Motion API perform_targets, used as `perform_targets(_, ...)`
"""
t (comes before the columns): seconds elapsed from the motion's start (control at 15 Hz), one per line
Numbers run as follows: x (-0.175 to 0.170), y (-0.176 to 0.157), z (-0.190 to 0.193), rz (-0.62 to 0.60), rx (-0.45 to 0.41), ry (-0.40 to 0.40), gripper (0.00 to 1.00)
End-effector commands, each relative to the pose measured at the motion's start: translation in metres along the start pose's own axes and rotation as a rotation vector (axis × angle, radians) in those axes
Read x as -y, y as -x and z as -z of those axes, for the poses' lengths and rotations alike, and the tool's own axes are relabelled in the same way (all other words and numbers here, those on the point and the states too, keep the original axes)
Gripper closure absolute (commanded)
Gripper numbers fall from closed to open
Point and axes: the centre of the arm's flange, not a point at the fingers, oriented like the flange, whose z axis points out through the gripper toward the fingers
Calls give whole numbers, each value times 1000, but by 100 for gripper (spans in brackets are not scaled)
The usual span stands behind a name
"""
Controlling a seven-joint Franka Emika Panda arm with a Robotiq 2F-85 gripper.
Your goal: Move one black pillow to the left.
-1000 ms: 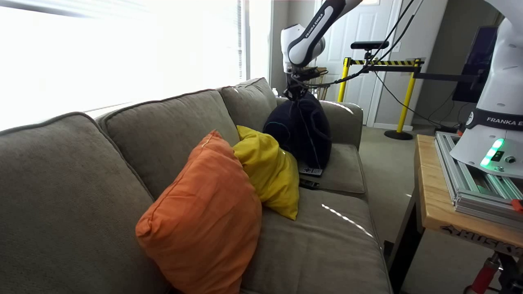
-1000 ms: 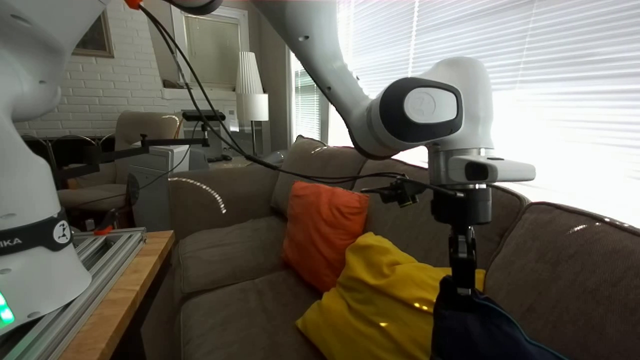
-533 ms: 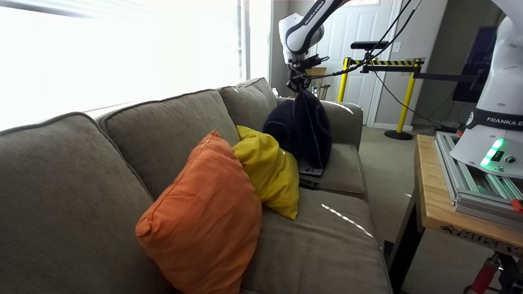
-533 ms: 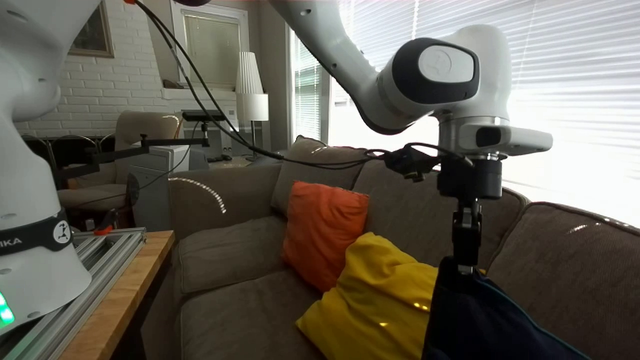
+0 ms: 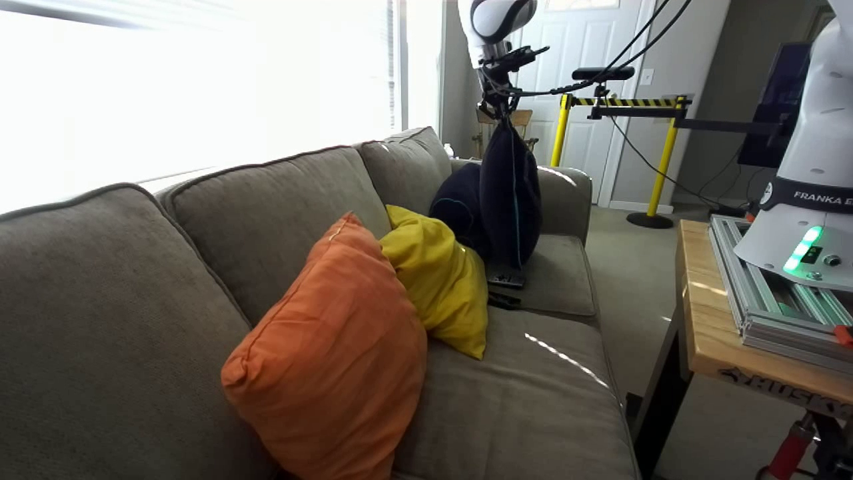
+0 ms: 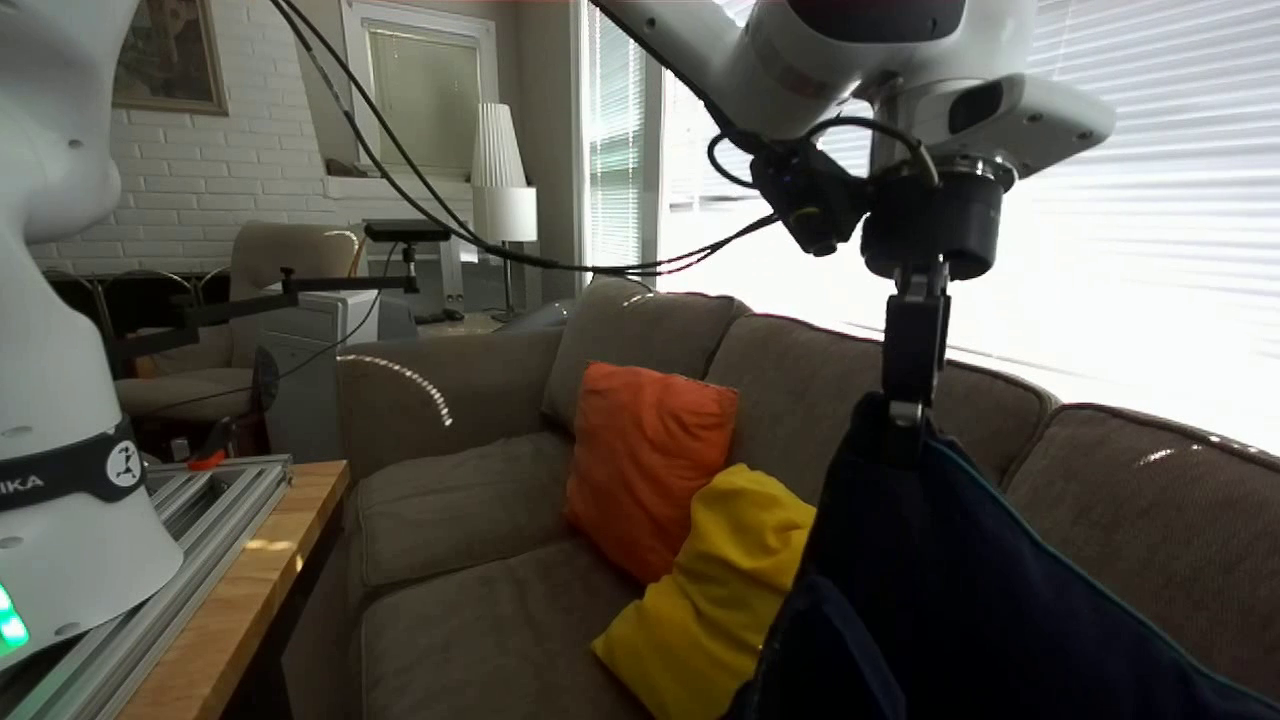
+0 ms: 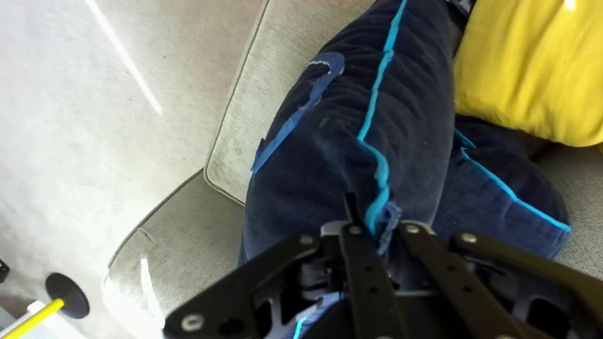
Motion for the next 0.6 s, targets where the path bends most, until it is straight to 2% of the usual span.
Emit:
perform_targets(0.0,-17,36,50,35,44,6,98)
perform_targets(0.47,0,102,100,113,110,-16,98)
perform_targets(0.53,13,79,79,119,102,-3,92)
